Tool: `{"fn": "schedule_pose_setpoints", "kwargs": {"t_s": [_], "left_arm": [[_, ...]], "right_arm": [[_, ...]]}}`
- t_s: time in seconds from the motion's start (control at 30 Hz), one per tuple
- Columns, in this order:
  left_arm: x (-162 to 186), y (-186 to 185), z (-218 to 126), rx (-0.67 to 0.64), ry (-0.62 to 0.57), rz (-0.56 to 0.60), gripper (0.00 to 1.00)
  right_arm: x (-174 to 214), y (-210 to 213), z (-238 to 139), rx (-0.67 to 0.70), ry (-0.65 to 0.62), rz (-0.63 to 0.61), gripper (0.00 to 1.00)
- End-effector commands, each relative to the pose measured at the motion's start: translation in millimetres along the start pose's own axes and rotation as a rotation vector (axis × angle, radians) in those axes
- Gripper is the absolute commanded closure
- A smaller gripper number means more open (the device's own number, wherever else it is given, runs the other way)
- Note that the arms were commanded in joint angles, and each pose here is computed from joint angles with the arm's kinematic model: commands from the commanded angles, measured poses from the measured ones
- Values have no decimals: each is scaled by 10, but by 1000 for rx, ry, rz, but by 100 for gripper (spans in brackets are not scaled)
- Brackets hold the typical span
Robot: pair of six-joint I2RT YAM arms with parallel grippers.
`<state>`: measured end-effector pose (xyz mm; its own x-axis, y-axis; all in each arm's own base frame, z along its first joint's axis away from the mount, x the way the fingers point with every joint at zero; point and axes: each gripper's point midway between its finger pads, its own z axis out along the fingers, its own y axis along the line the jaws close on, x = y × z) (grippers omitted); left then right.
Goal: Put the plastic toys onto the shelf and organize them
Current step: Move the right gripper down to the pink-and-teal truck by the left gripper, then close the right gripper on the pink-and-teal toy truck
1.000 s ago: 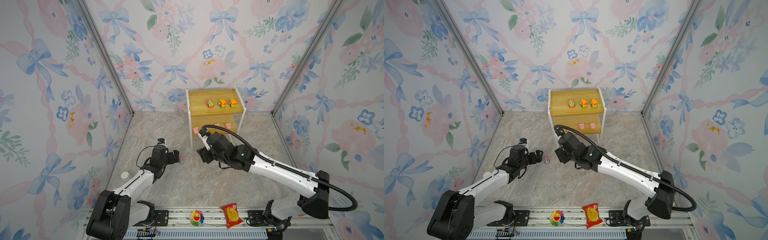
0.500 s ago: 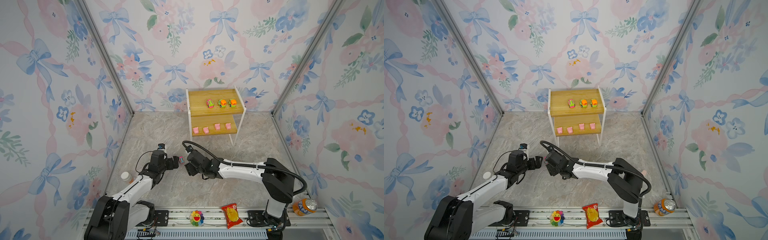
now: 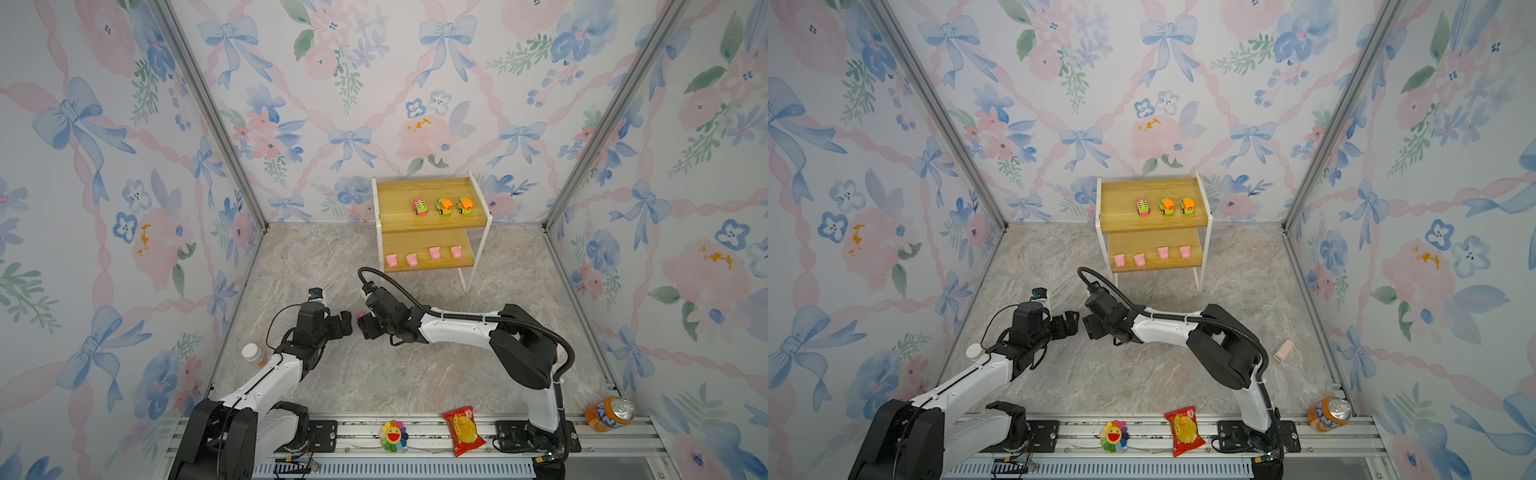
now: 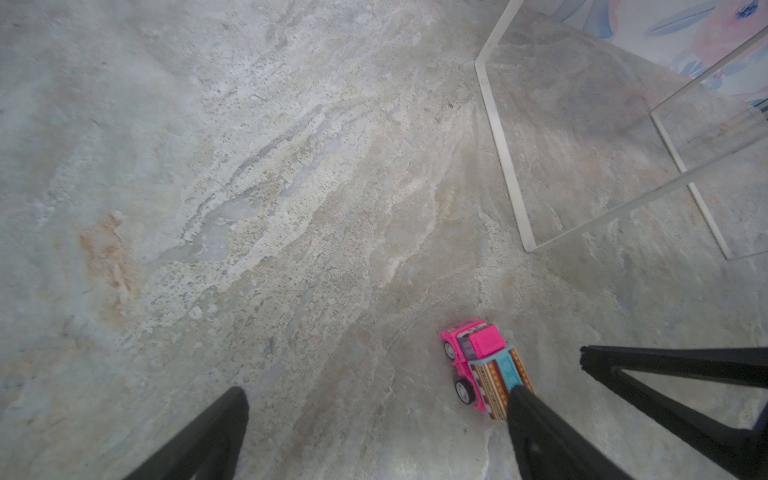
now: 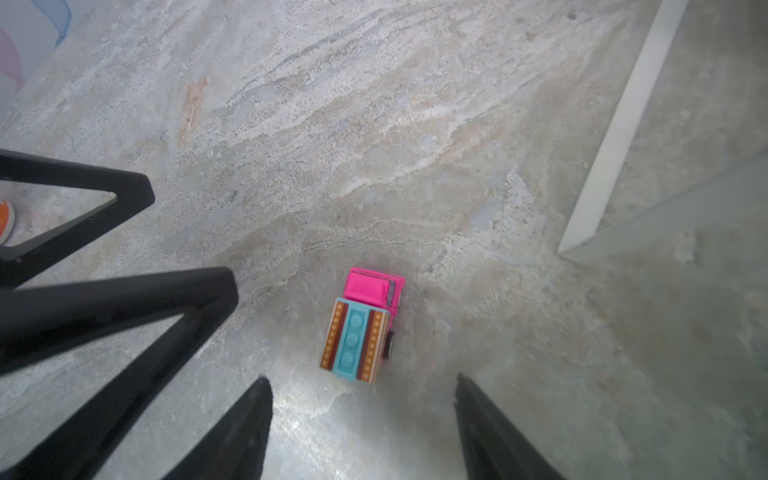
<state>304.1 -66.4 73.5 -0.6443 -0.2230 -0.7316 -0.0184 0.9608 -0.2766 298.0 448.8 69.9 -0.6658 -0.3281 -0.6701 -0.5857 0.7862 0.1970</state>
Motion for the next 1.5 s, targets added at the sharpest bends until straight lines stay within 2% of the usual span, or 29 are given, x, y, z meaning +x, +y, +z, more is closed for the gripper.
{"fn": "schedule_pose_setpoints", "kwargs": {"t_s": [0.0, 0.43, 0.87, 1.07, 1.23, 1.47], "left_arm": [[29, 58, -8, -13, -8, -18, 2], [47, 56, 30, -3, 5, -19, 2], [31, 64, 20, -4, -2, -23, 2], [40, 76, 13, -6, -4, -26, 2], [46, 72, 12, -3, -2, -25, 2], [38, 83, 5, -7, -6, -29, 2]], "right_arm": [[-26, 110, 93, -26, 8, 8, 29], [4, 103, 340, 10, 53, -11, 32], [71, 69, 416, 33, 85, -15, 44], [150, 61, 434, 45, 93, -31, 44], [204, 98, 453, 19, 27, -56, 44], [296, 64, 485, 28, 30, -71, 45]]}}
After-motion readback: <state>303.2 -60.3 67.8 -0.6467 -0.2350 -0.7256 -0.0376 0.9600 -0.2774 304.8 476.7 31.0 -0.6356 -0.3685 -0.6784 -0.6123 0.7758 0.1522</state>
